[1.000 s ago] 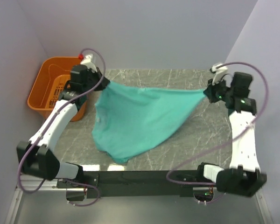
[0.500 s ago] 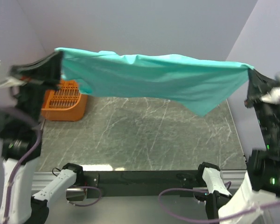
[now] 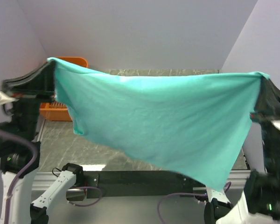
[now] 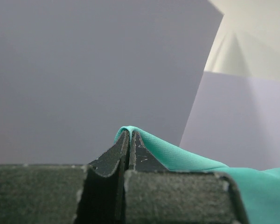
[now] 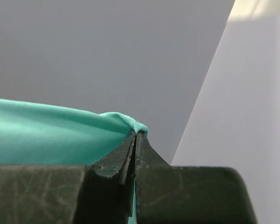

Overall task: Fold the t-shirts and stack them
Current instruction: Flatten the tshirt out

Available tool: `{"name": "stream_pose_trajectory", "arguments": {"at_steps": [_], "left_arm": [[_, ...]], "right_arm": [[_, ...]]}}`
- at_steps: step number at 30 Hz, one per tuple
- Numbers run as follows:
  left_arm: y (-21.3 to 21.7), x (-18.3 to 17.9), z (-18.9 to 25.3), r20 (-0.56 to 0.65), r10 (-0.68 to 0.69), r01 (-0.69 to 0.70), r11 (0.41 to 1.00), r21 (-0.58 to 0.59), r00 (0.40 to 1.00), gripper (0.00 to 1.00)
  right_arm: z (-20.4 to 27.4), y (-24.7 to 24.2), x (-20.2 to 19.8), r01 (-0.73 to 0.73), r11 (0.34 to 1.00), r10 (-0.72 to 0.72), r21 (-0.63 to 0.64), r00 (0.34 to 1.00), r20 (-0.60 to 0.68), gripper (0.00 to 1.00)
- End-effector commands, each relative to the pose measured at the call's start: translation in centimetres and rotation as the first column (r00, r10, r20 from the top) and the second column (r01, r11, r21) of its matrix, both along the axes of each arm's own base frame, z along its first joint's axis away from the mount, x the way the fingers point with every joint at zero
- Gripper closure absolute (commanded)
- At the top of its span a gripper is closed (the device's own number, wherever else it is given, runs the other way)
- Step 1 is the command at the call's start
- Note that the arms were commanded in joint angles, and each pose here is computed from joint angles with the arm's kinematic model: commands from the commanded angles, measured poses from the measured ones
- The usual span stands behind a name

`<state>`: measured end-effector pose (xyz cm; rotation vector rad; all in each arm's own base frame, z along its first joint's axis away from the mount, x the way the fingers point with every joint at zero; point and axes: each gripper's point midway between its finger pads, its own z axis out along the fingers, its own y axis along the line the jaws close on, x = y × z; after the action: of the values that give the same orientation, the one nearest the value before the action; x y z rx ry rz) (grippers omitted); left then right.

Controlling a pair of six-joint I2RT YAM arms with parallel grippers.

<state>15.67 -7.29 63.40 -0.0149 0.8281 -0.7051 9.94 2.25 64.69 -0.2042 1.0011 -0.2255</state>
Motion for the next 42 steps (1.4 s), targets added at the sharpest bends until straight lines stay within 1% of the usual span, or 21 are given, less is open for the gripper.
{"name": "stream_pose_trajectory", "arguments": {"at_steps": [1,3,6,8,12,16,18,19,21,22,24,25,29,31,33,36,37,39,40,41,42], "left_arm": [[-1.0,6.4,-5.1,-0.172,0.012,-0.012,1.0,-0.002,0.985,0.99],[-1.7,8.9,-7.8,-0.242,-0.006,0.004,1.0,-0.01,0.97,0.99],[-3.6,15.5,-16.0,-0.427,-0.03,0.029,1.0,-0.01,0.904,0.99],[-4.5,17.9,-18.8,-0.472,-0.051,0.046,0.999,-0.024,0.88,0.99],[-6.3,25.3,-29.2,-0.658,-0.022,0.028,1.0,-0.001,0.753,0.99],[-8.5,30.6,-35.7,-0.75,0.033,0.035,0.997,0.075,0.661,0.99],[-9.5,32.9,-36.5,-0.765,0.054,0.026,0.995,0.092,0.642,0.99],[-10.0,34.5,-39.7,-0.805,0.07,0.032,0.994,0.109,0.589,0.99],[-10.8,37.1,-42.1,-0.836,0.093,0.028,0.991,0.128,0.541,0.98],[-11.0,37.8,-42.6,-0.84,0.1,0.031,0.99,0.137,0.534,0.97],[-11.7,39.3,-41.5,-0.831,0.087,0.039,0.991,0.13,0.55,0.78],[-11.8,39.7,-42.5,-0.844,0.101,0.045,0.988,0.147,0.527,0.67],[-11.9,39.8,-39.4,-0.826,0.121,0.04,0.984,0.172,0.55,0.23],[-11.2,38.7,-37.3,-0.807,0.14,0.032,0.981,0.193,0.574,0.16],[-11.0,37.0,-35.5,-0.794,0.134,0.047,0.979,0.2,0.593,0.15],[-10.6,33.4,-35.0,-0.833,0.101,0.088,0.981,0.176,0.543,0.16],[-11.1,31.9,-35.4,-0.855,0.066,0.133,0.979,0.156,0.514,0.17],[-10.7,27.7,-36.7,-0.89,0.042,0.181,0.974,0.138,0.454,0.17],[-10.5,26.1,-37.1,-0.9,0.033,0.184,0.975,0.124,0.435,0.17],[-10.4,23.7,-40.1,-0.928,0.042,0.204,0.971,0.126,0.369,0.17],[-10.0,21.6,-38.6,-0.92,0.007,0.197,0.976,0.091,0.391,0.17]], "right_arm": [[-7.0,-1.9,8.3,-0.032,0.997,0.048,0.072,0.972,-0.231,1.0],[-12.4,-2.9,12.4,-0.036,0.993,0.073,0.111,0.933,-0.353,1.0],[-19.4,-3.7,17.1,-0.054,0.987,0.12,0.149,0.871,-0.476,1.0],[-22.7,-4.0,19.9,-0.078,0.984,0.153,0.162,0.837,-0.525,1.0],[-32.6,-4.7,25.8,-0.052,0.975,0.186,0.215,0.724,-0.665,1.0],[-40.5,-4.3,31.9,-0.024,0.977,0.182,0.213,0.621,-0.762,1.0],[-41.7,-4.2,34.2,0.003,0.979,0.161,0.205,0.605,-0.78,1.0],[-44.0,-4.3,35.6,0.036,0.975,0.161,0.219,0.565,-0.809,1.0],[-43.4,-5.4,38.1,0.101,0.971,0.122,0.218,0.574,-0.81,1.0],[-45.1,-5.6,39.0,0.137,0.963,0.125,0.233,0.54,-0.833,1.0],[-43.9,-6.4,40.6,0.171,0.958,0.097,0.229,0.559,-0.823,0.98],[-44.8,-6.7,40.8,0.187,0.959,0.086,0.214,0.528,-0.845,0.8],[-43.2,-7.1,40.1,0.172,0.971,0.056,0.169,0.524,-0.85,0.43],[-42.2,-6.8,38.3,0.119,0.986,0.034,0.116,0.539,-0.842,0.28],[-42.7,-5.9,36.3,0.04,0.995,0.06,0.093,0.51,-0.858,0.26],[-43.0,-2.5,31.2,-0.295,0.956,0.131,0.005,0.41,-0.902,0.26],[-44.8,-1.5,28.2,-0.374,0.927,0.156,0.032,0.305,-0.94,0.27],[-47.1,0.7,23.7,-0.556,0.829,0.206,0.062,0.2,-0.958,0.27],[-47.9,1.2,20.2,-0.687,0.727,0.161,0.006,0.162,-0.974,0.27],[-50.0,1.5,17.6,-0.737,0.676,0.151,0.022,0.109,-0.982,0.27],[-50.0,1.3,16.2,-0.798,0.598,0.108,-0.07,0.166,-0.98,0.27]]}}
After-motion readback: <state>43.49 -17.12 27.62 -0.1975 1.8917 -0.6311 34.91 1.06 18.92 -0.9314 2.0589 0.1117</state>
